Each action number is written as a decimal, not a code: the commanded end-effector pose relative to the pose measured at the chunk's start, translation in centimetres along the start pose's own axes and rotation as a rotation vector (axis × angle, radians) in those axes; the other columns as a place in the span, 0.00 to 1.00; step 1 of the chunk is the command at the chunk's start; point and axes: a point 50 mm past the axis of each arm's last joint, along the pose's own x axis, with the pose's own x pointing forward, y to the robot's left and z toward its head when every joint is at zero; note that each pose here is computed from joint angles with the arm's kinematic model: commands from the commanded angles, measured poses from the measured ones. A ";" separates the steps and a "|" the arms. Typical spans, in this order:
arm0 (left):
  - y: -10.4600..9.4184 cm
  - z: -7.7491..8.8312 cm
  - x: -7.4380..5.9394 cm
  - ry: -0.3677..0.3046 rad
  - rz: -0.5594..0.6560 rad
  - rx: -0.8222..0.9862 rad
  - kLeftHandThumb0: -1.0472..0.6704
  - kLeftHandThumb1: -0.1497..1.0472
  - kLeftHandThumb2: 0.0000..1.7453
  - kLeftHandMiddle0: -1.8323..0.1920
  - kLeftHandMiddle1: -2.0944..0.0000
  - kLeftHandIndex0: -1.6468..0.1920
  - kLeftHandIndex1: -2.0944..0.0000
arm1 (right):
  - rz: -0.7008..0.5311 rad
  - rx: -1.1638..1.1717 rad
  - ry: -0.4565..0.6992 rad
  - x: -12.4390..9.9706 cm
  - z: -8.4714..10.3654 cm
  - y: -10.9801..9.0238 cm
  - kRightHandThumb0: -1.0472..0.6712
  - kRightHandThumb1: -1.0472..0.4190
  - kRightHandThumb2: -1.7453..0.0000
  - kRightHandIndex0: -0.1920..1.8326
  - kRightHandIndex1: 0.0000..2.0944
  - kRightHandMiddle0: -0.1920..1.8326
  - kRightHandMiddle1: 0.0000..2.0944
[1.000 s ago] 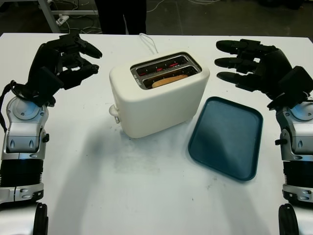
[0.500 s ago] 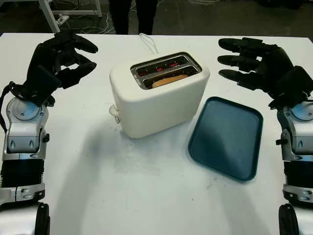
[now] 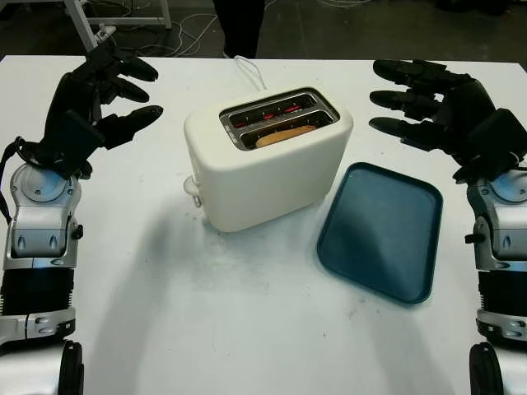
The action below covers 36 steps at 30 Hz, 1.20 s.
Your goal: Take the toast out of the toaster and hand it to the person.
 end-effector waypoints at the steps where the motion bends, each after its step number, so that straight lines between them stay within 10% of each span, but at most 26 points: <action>1: 0.1 0.1 -0.2 -0.004 -0.009 0.018 0.00 0.85 0.00 0.68 0.35 0.62 0.44 | -0.009 -0.001 0.013 -0.3 0.0 -0.1 0.40 0.19 1.00 0.39 0.07 0.40 0.01; 14: 0.2 0.1 -0.2 -0.046 -0.015 0.026 0.00 0.86 0.00 0.41 0.60 0.44 0.60 | 0.016 0.046 -0.004 -0.2 -0.4 -0.2 0.48 0.16 1.00 0.47 0.10 0.45 0.02; 36: 0.4 0.1 -0.3 -0.048 0.002 0.043 0.00 0.89 0.05 0.42 0.61 0.44 0.63 | 0.003 0.022 -0.038 -0.1 -0.7 -0.3 0.48 0.15 1.00 0.49 0.12 0.48 0.02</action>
